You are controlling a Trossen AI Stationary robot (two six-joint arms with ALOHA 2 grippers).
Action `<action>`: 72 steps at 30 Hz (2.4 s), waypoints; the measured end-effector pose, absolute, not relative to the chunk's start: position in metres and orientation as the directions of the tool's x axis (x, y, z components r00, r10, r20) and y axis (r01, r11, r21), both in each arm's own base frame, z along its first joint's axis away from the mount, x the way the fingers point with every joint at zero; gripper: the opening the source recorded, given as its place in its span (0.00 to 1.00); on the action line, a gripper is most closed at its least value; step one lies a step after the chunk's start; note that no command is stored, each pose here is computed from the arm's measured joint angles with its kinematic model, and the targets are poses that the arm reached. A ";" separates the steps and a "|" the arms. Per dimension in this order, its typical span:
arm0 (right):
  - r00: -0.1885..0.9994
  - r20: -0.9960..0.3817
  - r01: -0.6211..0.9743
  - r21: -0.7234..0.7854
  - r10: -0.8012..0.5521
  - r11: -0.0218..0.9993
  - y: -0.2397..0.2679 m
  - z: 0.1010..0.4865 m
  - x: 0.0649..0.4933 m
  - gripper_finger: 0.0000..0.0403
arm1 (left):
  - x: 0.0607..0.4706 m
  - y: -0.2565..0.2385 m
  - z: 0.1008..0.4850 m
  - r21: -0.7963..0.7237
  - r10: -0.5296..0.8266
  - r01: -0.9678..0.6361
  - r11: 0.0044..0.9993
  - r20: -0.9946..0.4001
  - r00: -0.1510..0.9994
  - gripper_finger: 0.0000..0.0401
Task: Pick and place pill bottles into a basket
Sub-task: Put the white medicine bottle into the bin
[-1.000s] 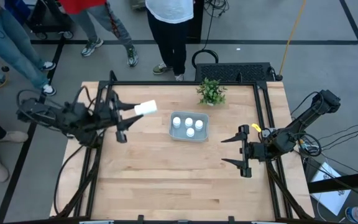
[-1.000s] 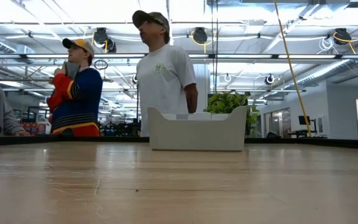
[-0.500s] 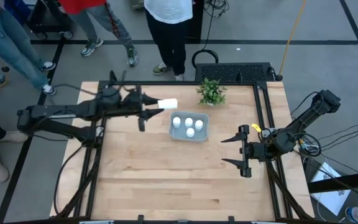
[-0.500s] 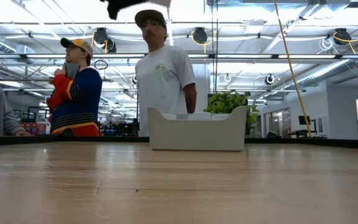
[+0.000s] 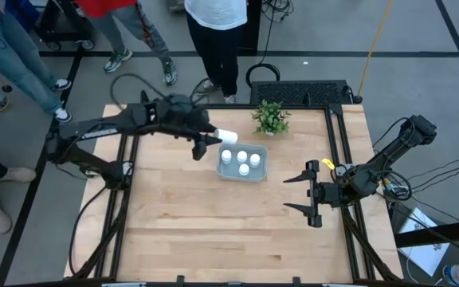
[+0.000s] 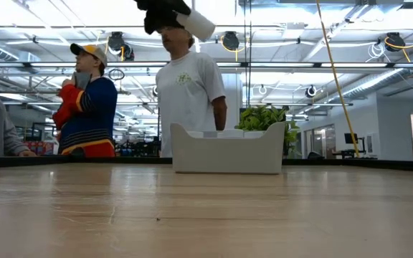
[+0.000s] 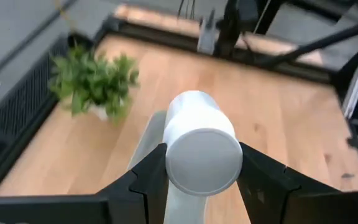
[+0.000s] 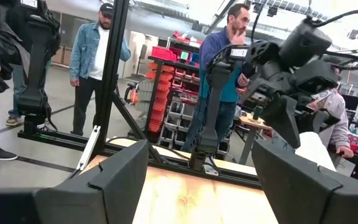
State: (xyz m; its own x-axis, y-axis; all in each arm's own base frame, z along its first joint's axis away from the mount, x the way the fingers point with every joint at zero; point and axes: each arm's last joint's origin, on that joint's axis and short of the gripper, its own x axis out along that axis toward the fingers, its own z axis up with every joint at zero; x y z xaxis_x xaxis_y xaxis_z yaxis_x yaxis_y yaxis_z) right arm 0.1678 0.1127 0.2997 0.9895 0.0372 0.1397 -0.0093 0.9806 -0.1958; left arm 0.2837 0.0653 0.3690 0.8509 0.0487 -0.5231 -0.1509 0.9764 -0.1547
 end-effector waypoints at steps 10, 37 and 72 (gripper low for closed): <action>0.989 0.140 -0.009 -0.193 0.037 0.981 0.113 0.300 0.168 0.70 | 0.328 0.077 0.342 -0.194 0.003 -0.220 0.956 -0.745 0.667 0.41; 0.990 0.134 -0.010 -0.197 0.037 0.980 0.113 0.299 0.168 0.70 | 0.383 0.057 0.255 -0.072 -0.040 -0.085 0.994 -0.945 0.324 0.41; 0.991 0.128 -0.016 -0.199 0.042 0.980 0.113 0.298 0.168 0.70 | 0.411 0.063 0.218 -0.013 -0.010 -0.020 1.000 -0.985 0.170 0.41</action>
